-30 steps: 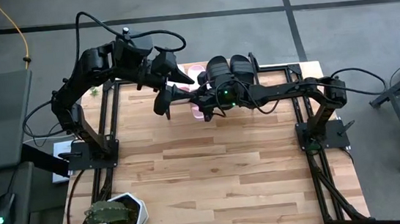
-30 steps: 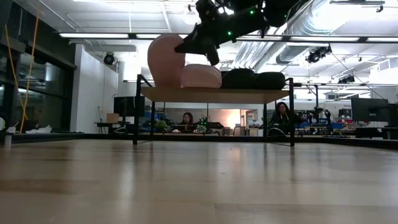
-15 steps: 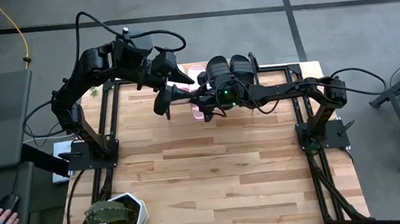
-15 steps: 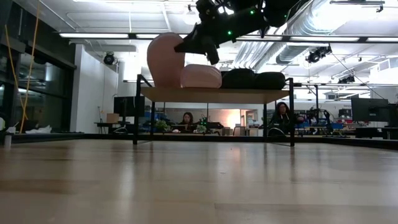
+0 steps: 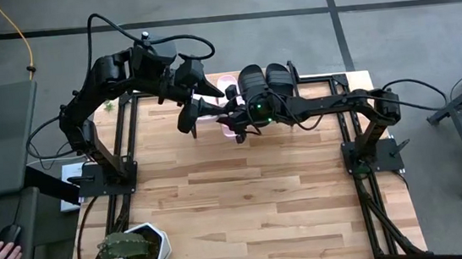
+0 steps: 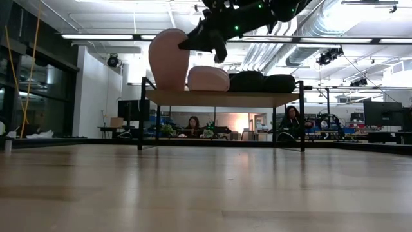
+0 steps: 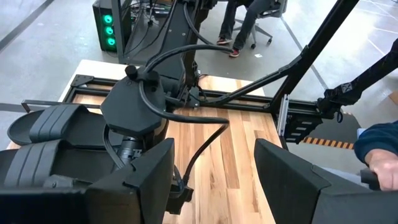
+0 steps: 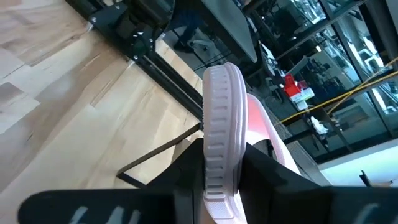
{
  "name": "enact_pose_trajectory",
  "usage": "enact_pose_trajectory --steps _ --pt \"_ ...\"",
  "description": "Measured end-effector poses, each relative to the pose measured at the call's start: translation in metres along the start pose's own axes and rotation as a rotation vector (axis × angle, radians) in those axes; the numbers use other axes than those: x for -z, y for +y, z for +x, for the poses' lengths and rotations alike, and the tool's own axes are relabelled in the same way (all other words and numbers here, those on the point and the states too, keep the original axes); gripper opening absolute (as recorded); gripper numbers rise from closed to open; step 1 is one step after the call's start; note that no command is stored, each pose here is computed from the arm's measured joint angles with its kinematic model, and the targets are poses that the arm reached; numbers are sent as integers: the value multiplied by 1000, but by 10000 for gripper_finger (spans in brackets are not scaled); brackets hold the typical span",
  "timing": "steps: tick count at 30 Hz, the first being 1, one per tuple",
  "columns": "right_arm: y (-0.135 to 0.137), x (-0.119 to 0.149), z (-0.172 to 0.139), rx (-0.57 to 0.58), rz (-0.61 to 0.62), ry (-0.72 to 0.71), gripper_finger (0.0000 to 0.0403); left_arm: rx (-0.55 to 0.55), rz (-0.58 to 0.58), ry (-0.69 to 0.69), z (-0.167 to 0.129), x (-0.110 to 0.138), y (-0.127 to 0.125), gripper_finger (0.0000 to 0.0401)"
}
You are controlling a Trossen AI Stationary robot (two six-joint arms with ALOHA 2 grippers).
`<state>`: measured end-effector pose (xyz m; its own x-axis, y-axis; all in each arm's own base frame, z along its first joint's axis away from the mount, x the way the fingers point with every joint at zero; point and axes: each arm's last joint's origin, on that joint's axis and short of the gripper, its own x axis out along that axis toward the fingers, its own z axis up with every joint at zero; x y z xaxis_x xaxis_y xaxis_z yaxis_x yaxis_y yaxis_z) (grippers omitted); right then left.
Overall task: Pick and place slides into the shelf
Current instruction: Put the pink slide on the shelf aligned with the other pink slide
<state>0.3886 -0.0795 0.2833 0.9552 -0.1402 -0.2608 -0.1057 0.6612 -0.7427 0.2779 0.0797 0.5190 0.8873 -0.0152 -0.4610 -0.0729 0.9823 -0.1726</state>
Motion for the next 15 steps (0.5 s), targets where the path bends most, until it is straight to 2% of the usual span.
enact_pose_trajectory --steps 9,15 --pt "-8 -3 -1 39 42 31 66 0 -2 5 0 1 0 211" --pt "-2 1 -1 -28 56 67 79 0 -2 5 0 1 0 211"
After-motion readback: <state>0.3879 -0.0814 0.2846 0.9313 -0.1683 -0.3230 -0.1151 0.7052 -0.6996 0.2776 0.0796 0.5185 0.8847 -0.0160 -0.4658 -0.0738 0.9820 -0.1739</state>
